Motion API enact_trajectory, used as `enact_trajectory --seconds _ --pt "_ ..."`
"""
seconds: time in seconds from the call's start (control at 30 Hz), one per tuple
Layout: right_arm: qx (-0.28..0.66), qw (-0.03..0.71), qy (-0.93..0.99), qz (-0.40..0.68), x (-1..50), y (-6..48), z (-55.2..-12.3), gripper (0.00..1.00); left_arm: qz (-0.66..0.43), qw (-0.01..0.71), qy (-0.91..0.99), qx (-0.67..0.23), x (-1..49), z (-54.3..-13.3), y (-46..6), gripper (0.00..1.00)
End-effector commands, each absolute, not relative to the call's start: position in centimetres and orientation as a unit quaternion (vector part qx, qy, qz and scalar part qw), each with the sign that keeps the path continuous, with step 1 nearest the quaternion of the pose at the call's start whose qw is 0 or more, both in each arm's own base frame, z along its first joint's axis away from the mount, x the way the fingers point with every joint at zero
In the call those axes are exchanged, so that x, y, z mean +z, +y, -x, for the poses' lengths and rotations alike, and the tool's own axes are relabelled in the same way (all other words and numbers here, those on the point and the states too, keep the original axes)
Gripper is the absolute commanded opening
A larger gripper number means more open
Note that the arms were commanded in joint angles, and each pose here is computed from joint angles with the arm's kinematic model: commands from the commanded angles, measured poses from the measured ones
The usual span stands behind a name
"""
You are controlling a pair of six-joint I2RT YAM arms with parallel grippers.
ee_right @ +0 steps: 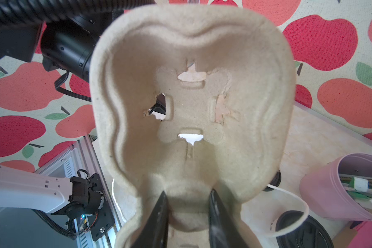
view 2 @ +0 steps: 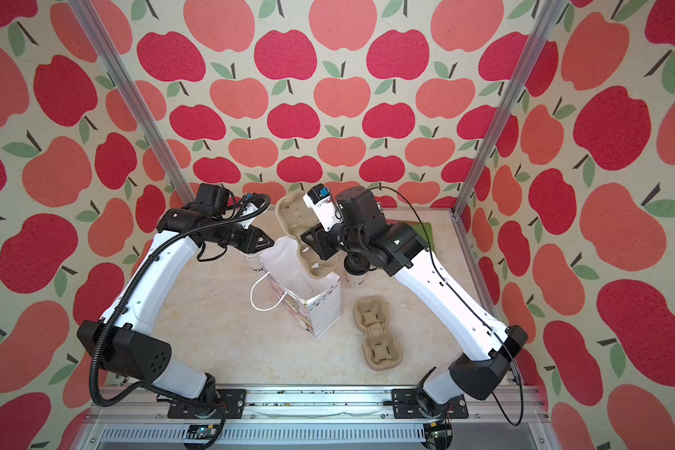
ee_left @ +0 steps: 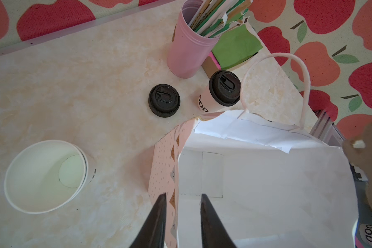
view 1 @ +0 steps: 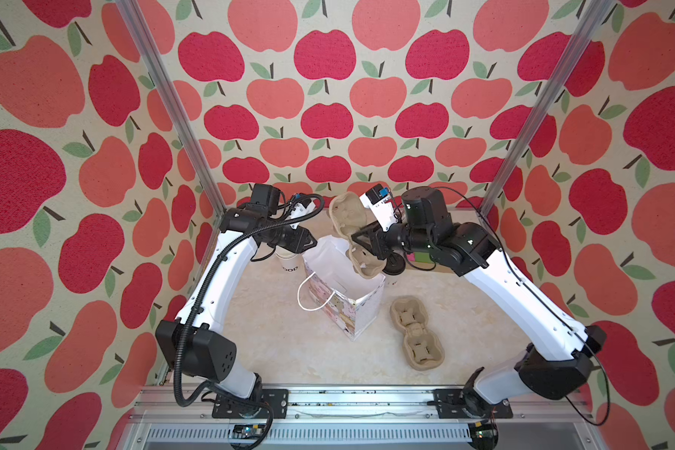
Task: Pack a coffee takeout order
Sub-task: Place the cup tray in the takeout bag.
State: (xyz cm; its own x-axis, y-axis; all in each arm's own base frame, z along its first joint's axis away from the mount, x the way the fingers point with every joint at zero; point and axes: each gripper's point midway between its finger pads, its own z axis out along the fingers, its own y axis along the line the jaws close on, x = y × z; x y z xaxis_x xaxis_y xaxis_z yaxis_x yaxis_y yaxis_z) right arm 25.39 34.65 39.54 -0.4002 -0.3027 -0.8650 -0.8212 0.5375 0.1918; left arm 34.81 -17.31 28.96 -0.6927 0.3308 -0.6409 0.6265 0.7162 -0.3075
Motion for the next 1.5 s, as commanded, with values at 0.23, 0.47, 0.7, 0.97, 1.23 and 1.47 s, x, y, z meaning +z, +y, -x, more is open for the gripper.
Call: enact_trajectory --seconds 0.23,0.47,0.7,0.97,1.23,1.47 --pt "0.322 0.401 0.776 0.366 38.5 35.7 -25.5 0.28 -0.265 0.272 0.886 -0.266 27.2 -36.0 -17.3 0.2" --pt "0.329 0.392 0.777 0.367 37.7 36.5 -25.8 0.28 -0.257 0.274 0.886 -0.271 27.0 -36.2 -17.0 0.07" --pt "0.342 0.379 0.778 0.366 36.9 37.6 -26.0 0.28 -0.247 0.277 0.885 -0.28 27.1 -36.3 -16.8 0.0" --pt "0.356 0.372 0.778 0.36 36.4 38.7 -26.1 0.28 -0.243 0.282 0.882 -0.288 27.4 -36.3 -16.8 0.0" --pt "0.356 0.361 0.783 0.361 35.2 39.6 -25.9 0.28 -0.24 0.285 0.88 -0.293 27.6 -36.3 -16.8 0.0" --pt "0.345 0.364 0.784 0.365 34.9 39.9 -25.8 0.28 -0.238 0.286 0.88 -0.295 27.7 -36.3 -16.8 0.0"
